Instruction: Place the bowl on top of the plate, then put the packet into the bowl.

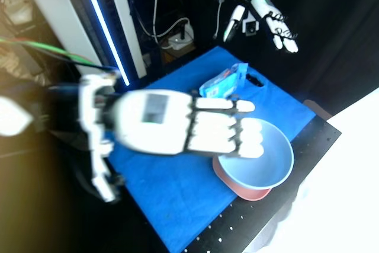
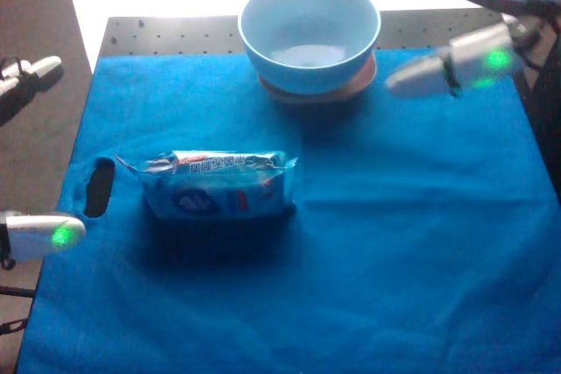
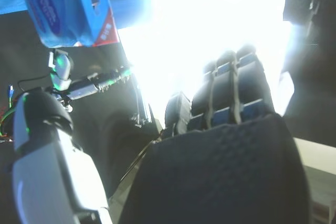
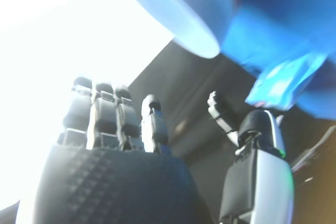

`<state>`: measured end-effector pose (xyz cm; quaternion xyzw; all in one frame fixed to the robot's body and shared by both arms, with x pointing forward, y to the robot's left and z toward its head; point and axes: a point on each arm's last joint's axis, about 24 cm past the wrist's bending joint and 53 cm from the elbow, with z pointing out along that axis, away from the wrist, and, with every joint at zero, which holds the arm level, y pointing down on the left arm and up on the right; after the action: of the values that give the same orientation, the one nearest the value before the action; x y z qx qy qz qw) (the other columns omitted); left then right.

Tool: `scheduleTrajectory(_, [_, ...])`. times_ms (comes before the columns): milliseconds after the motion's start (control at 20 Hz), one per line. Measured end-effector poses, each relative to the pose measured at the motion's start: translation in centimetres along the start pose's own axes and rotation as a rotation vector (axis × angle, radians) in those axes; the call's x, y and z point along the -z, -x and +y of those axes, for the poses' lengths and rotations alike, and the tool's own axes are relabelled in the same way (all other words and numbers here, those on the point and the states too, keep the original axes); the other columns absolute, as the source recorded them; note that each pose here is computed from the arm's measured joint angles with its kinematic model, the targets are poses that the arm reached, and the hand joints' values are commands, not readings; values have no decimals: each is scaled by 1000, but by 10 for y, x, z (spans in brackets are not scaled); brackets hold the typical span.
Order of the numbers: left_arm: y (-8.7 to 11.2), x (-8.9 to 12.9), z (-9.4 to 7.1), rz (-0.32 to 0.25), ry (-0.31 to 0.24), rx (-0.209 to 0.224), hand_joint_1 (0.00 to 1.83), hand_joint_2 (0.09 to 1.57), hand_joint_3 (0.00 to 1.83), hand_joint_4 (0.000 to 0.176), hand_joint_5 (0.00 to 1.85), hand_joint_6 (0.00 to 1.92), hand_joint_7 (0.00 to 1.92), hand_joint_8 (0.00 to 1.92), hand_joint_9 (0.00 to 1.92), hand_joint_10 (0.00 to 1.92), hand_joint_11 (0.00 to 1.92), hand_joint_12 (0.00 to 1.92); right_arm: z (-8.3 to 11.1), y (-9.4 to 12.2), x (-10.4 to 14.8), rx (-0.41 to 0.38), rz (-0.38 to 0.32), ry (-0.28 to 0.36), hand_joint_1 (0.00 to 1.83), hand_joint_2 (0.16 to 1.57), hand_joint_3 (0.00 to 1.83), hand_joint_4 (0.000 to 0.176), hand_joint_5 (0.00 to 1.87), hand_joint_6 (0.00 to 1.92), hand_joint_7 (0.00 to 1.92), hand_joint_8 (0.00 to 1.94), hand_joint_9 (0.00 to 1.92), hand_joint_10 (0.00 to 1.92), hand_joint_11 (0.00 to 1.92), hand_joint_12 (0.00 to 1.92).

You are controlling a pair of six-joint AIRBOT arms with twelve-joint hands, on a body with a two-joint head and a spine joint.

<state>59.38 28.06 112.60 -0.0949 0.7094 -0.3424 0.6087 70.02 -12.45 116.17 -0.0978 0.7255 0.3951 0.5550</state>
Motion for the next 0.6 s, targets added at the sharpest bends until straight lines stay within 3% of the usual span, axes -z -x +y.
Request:
scheduleTrajectory(100, [-1,-7,-6,12,-18,-3,544,748,0,176,0,0,0,0,0,0,0,0,-13,-22,7,-30,41,-36,432,913,9,132,0,0,0,0,0,0,0,0])
scheduleTrajectory(150, [-3,-11,-10,26,-36,-8,550,738,0,176,0,0,0,0,0,0,2,1,-16,-25,10,-50,44,-48,422,923,12,128,0,0,0,0,0,0,0,0])
scheduleTrajectory(200, [-6,-15,-16,45,-57,-18,590,726,0,176,0,0,15,6,0,0,0,0,-19,-22,13,-77,24,-51,430,931,14,151,0,0,0,0,0,0,0,0])
scheduleTrajectory(300, [-13,-27,-24,72,-89,-25,608,693,0,176,0,0,65,5,26,3,0,0,-25,-13,22,-125,-25,-54,422,952,19,155,0,0,0,0,0,0,0,0])
scheduleTrajectory(450, [-41,-51,-41,165,-142,-52,684,756,12,176,0,0,0,0,0,0,0,0,-38,-15,47,-172,-39,-91,393,952,3,126,0,0,0,0,0,0,45,22])
scheduleTrajectory(500, [-47,-54,-46,186,-156,-64,684,756,12,176,0,0,0,0,0,0,0,0,-40,-14,52,-177,-42,-96,393,952,3,126,0,0,0,0,0,0,45,22])
scheduleTrajectory(550, [-59,-61,-55,218,-180,-75,671,734,0,176,0,0,16,6,15,6,1,0,-42,-10,64,-200,-66,-103,588,996,16,122,0,0,0,0,0,0,1,0])
scheduleTrajectory(600, [-64,-64,-57,232,-188,-83,671,734,0,176,0,0,16,6,15,6,1,0,-42,-7,72,-214,-83,-103,588,996,16,122,0,0,0,0,0,0,1,0])
